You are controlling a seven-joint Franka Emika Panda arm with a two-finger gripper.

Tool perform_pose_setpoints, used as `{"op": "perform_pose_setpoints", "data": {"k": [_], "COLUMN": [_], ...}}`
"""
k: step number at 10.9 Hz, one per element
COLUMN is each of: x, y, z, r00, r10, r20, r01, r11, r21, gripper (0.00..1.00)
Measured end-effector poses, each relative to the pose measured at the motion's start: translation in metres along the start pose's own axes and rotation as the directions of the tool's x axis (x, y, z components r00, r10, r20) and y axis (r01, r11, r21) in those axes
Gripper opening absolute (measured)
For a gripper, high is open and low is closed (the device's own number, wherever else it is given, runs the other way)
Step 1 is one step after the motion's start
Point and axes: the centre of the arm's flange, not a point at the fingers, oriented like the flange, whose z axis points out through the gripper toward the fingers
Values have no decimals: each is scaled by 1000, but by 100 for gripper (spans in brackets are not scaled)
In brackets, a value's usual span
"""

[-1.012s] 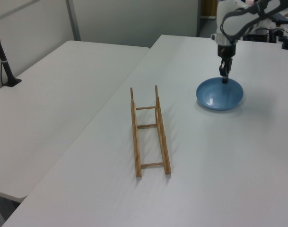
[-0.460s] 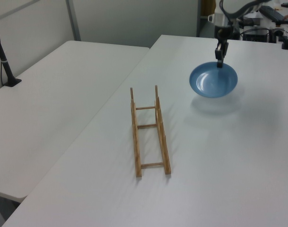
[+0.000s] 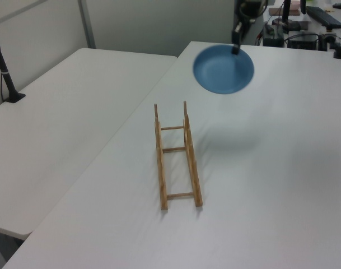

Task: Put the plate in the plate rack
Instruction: 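Lift the plate by its rim and carry it upright over the rack, then lower the upright plate between the rack pegs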

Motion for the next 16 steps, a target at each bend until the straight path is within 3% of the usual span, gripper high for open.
{"op": "perform_pose_setpoints", "data": {"k": [2,4,8,11,12,16], "x": [4,4,-2,-21,-29,-57], "y": [-69,-124,-206,-263,-276,-295], "z": [-30,-40,-25,7,20,63], "r00": [997,973,865,765,756,765], "r10": [26,63,32,-50,-67,-118], "r20": [-77,-221,-500,-642,-651,-633], "r01": [-34,-114,-248,-287,-280,-241], "r11": [994,967,895,866,867,860], "r21": [-105,-229,-371,-409,-413,-450], "gripper": [6,6,6,6,6,6]}}
